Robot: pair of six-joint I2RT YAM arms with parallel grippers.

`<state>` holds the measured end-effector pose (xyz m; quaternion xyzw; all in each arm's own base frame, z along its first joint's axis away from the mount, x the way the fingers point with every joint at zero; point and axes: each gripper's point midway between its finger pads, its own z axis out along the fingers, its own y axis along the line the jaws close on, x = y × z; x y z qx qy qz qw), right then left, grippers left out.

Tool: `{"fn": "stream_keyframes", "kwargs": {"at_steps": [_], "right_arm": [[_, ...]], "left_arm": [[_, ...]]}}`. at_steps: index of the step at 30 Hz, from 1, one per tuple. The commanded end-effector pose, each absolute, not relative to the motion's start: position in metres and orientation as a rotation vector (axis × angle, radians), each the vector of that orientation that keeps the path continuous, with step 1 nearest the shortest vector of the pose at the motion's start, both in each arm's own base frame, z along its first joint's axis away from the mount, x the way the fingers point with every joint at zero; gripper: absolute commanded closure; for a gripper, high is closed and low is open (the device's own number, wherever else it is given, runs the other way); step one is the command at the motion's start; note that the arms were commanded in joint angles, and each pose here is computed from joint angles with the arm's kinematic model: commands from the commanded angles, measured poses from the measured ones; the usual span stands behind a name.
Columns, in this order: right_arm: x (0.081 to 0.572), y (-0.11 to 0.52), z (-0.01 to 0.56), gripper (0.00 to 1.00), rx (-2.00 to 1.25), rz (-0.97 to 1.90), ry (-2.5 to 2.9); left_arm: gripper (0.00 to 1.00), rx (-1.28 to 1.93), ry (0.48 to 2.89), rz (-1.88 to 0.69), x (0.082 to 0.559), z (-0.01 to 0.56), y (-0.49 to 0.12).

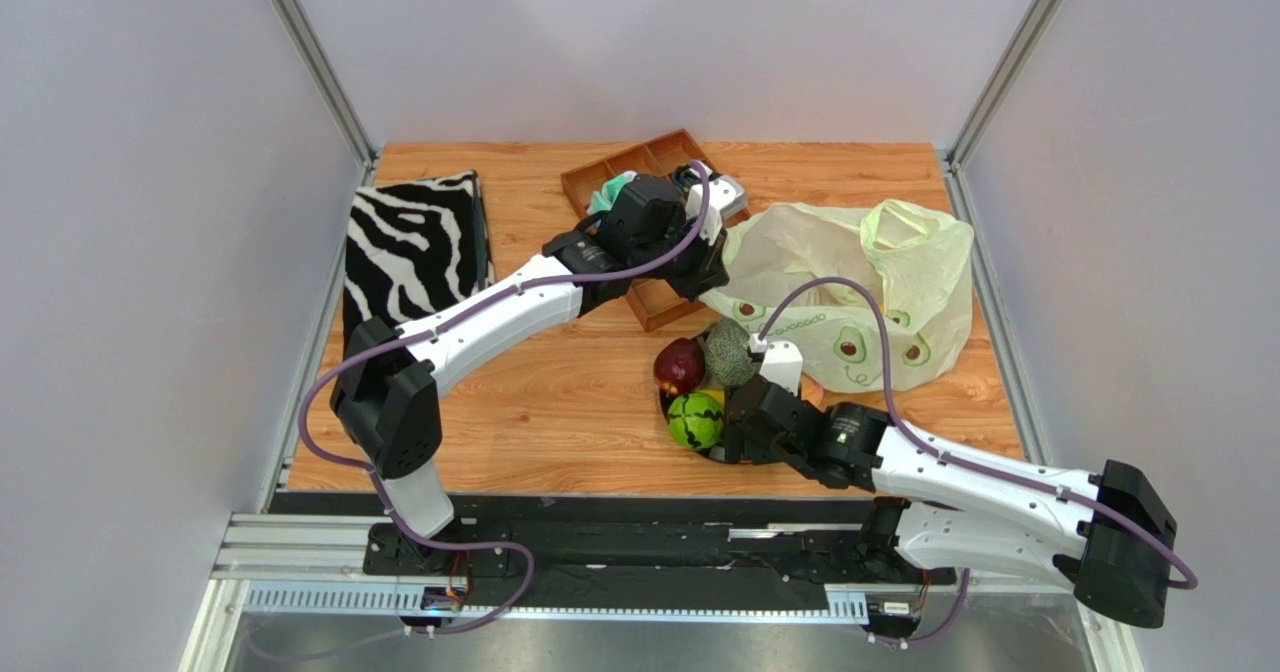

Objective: Place the fruits into the plastic bag

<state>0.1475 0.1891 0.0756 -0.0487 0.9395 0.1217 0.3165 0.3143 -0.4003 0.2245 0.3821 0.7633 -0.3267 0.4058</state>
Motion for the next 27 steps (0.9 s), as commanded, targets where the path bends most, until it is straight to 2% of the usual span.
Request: {"fn": "stream_keyframes", "kwargs": {"at_steps": [1, 6, 12, 21, 27], "right_arm": [[0.151, 0.187, 0.083, 0.52, -0.111, 0.328, 2.435], [0.148, 0.188, 0.089, 0.6, -0.124, 0.359, 2.435], [0.148, 0.179, 0.11, 0.65, -0.113, 0.367, 2.397], [0.161, 0.177, 0.154, 0.66, -0.123, 0.463, 2.233], [0.186, 0.183, 0.209, 0.66, -0.164, 0.495, 2.117]], "left_arm": [[1.0, 0.95, 1.874, -0.851, 0.319, 0.245, -0.407], [1.0, 0.949, 1.874, -0.85, 0.319, 0.245, -0.407], [1.0, 0.949, 1.874, -0.85, 0.319, 0.245, -0.407], [1.0, 0.951, 1.874, -0.853, 0.319, 0.245, -0.407], [1.0, 0.952, 1.876, -0.856, 0.318, 0.245, -0.407]]}}
